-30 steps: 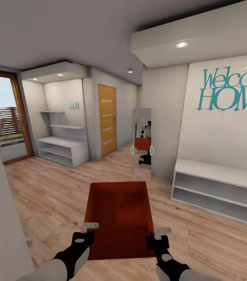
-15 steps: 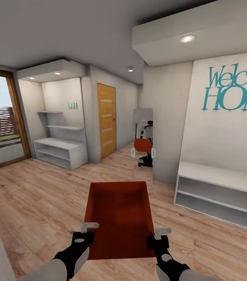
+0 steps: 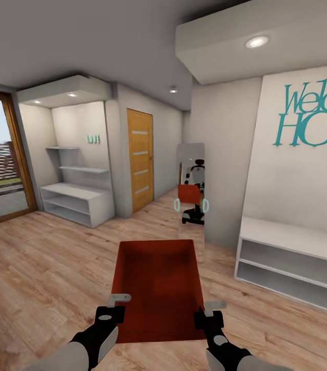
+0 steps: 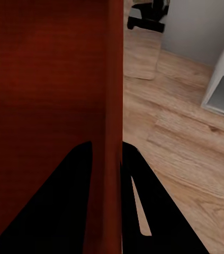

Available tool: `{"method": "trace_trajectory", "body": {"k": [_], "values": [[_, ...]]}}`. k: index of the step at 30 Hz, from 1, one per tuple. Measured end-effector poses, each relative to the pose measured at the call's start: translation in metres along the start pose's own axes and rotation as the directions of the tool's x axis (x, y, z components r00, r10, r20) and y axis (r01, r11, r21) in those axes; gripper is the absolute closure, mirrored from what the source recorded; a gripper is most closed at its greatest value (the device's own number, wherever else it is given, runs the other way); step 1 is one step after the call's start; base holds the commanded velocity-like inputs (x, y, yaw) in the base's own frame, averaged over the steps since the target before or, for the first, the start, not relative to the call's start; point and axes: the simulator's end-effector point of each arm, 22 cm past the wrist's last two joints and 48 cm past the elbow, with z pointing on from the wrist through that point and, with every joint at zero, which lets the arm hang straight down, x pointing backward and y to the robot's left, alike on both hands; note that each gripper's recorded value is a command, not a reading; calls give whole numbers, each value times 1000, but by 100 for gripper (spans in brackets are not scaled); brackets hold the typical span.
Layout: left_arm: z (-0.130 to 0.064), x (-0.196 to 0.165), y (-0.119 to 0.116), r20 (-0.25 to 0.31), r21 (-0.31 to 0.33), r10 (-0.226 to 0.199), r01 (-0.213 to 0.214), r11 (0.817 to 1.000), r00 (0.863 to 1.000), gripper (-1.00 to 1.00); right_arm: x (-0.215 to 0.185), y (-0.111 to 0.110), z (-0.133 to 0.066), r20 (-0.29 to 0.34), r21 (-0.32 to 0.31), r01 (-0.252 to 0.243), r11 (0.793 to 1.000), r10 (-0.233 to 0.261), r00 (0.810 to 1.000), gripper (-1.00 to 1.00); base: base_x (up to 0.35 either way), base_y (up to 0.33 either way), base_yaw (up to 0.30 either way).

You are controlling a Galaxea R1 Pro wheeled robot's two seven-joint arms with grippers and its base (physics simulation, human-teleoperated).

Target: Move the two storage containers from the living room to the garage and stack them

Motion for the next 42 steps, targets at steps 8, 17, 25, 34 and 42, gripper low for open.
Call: {"method": "trace_trajectory", "body": {"k": [8,17,25,34,42], "values": [[0,0,0,1,0,1,-1,1000,1000,100,0,0,0,0,0,-1,1000,1,1000,100,321,0,69],[0,0,0,-1,-1,0,0,1000,1000,100,0,0,0,-1,-1,1,1000,-1,1000,100,321,0,229],[0,0,0,1,-1,1,-1,1000,1000,100,0,0,0,0,0,-1,1000,1,1000,100,321,0,247],[0,0,0,0,-1,0,0,1000,1000,100,0,0,0,0,-1,0,1000,0,1000,100,321,0,247],[0,0,0,1,-1,1,-1,1000,1000,100,0,0,0,0,0,-1,1000,1,1000,100,321,0,245]]}}
